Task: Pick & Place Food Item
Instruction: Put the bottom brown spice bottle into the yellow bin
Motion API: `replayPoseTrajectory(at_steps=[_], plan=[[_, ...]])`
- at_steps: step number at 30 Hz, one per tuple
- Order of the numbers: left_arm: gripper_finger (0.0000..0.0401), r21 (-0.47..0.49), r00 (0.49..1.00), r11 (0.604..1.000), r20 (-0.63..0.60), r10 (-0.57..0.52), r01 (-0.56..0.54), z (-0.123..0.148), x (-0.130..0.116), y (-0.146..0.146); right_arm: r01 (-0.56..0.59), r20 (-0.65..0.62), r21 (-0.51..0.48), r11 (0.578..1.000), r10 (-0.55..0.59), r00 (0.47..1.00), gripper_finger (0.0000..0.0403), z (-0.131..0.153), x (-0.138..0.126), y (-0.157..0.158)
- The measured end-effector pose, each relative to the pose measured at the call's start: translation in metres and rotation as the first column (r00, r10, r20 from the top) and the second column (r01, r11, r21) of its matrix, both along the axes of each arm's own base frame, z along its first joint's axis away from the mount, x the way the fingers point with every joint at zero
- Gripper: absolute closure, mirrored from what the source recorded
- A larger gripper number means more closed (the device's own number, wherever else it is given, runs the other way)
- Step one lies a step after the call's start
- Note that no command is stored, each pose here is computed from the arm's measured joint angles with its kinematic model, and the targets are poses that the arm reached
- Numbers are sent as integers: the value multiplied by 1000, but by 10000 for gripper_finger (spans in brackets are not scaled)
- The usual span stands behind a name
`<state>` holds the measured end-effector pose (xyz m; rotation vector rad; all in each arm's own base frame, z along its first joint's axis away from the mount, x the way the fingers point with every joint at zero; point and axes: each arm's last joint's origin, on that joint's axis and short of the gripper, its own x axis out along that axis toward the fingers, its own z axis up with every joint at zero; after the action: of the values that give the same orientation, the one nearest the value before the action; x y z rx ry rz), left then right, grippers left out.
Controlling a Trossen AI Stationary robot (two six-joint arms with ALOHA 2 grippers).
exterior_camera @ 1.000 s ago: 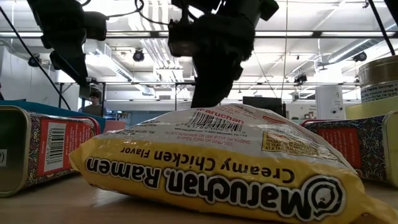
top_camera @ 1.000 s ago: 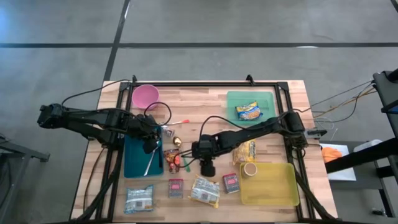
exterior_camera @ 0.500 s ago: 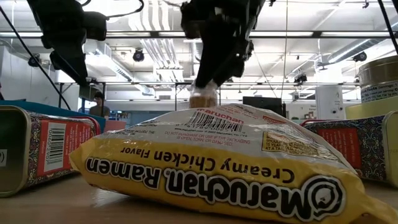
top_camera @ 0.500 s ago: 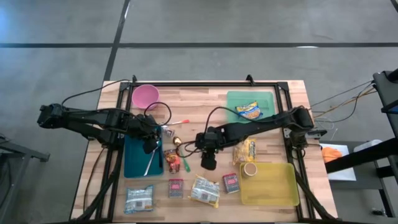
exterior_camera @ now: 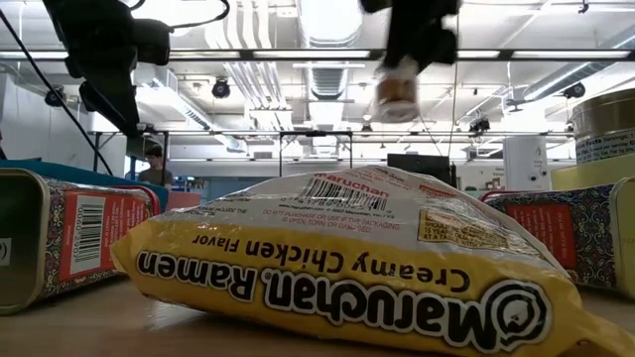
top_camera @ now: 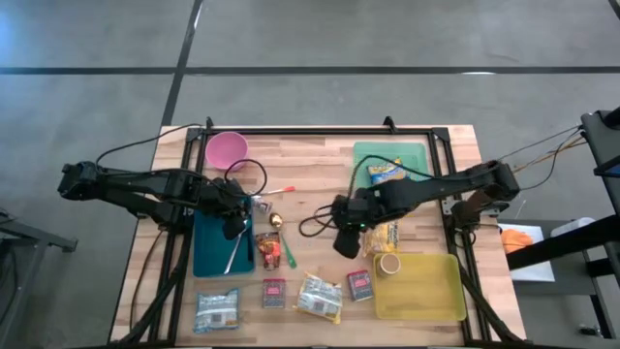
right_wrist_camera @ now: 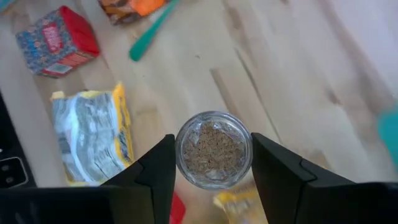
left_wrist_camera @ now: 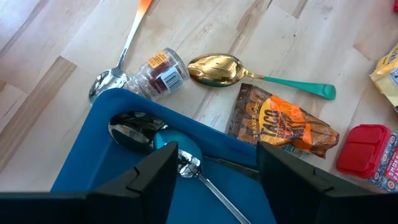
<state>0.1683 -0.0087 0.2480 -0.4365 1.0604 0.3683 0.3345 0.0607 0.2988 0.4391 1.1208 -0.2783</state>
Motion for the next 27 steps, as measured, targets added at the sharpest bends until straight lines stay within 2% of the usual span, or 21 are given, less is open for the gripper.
replayPoseTrajectory(at_steps=[4, 10, 18, 23, 27], plan=[[179, 0, 1000, 1000, 0, -1, 1, 0, 0, 0, 87, 17, -28, 996, -86, 996, 237, 14, -25, 6], [179, 0, 1000, 1000, 0, -1, 1, 0, 0, 0, 239, 7, 62, 969, -240, 971, 237, 9, -72, 11], [179, 6, 1000, 1000, -1, -12, 12, 0, 0, 0, 429, -17, 207, 879, -435, 900, 237, -4, -144, 15], [179, 9, 1000, 1000, -2, -18, 18, 0, 0, 0, 475, -46, 249, 844, -480, 876, 237, -16, -177, 16], [179, 9, 1000, 1000, -2, -18, 18, 0, 0, 0, 480, -86, 242, 843, -474, 876, 237, -19, -195, 17]])
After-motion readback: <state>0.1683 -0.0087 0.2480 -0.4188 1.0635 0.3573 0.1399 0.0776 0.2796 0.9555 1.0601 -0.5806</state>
